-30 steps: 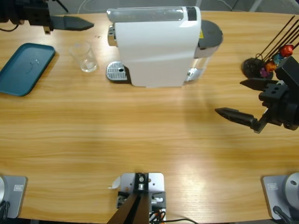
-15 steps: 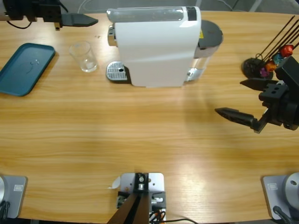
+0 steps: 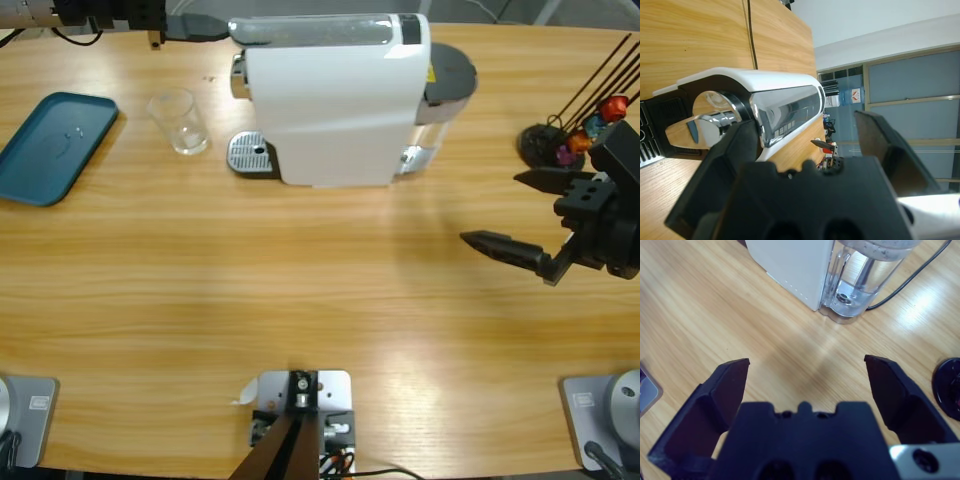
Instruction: Pour coffee
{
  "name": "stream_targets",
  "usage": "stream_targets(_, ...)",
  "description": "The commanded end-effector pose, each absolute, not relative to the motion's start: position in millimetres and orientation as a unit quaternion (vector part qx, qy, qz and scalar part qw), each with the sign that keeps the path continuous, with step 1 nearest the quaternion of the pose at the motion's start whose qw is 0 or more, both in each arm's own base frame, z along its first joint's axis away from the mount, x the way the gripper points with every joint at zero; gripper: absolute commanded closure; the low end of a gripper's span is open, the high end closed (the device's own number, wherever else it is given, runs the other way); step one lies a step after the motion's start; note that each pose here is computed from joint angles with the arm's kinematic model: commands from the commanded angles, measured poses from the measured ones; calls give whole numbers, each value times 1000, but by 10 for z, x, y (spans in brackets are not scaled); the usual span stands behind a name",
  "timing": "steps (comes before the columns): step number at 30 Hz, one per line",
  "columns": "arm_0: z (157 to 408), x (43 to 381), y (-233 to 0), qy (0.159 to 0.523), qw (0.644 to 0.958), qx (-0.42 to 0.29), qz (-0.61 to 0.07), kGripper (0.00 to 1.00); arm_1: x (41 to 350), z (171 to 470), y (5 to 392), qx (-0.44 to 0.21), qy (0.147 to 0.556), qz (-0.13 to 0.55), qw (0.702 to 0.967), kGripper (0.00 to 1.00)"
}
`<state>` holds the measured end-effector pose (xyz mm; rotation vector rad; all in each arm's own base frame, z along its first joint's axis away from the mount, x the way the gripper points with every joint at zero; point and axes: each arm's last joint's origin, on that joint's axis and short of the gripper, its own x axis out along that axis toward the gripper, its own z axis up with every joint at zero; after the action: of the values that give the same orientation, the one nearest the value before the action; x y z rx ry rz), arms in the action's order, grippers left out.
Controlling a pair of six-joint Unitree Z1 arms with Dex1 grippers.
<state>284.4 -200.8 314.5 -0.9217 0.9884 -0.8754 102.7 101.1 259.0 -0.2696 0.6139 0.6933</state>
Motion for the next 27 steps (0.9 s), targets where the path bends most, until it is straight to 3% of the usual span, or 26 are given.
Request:
stream_targets(1,2965,2916,-2071,457,695,-417,-367,510,986,2527,976,-132,299,330,886,0)
stream_targets(2,2964,2915,-2074,457,695,-417,-367,590,988,2527,977,-133,299,330,886,0)
stream_targets(5,2954,2904,-2074,457,696,-416,-365,991,990,2523,979,-133,300,330,885,0)
stream_targets(16,3014,2820,-2156,447,700,-406,-381,1000,990,2524,980,-133,300,330,885,0)
stream_targets(27,3457,2712,-2261,416,697,-406,-420,1000,993,2520,982,-134,301,330,885,0)
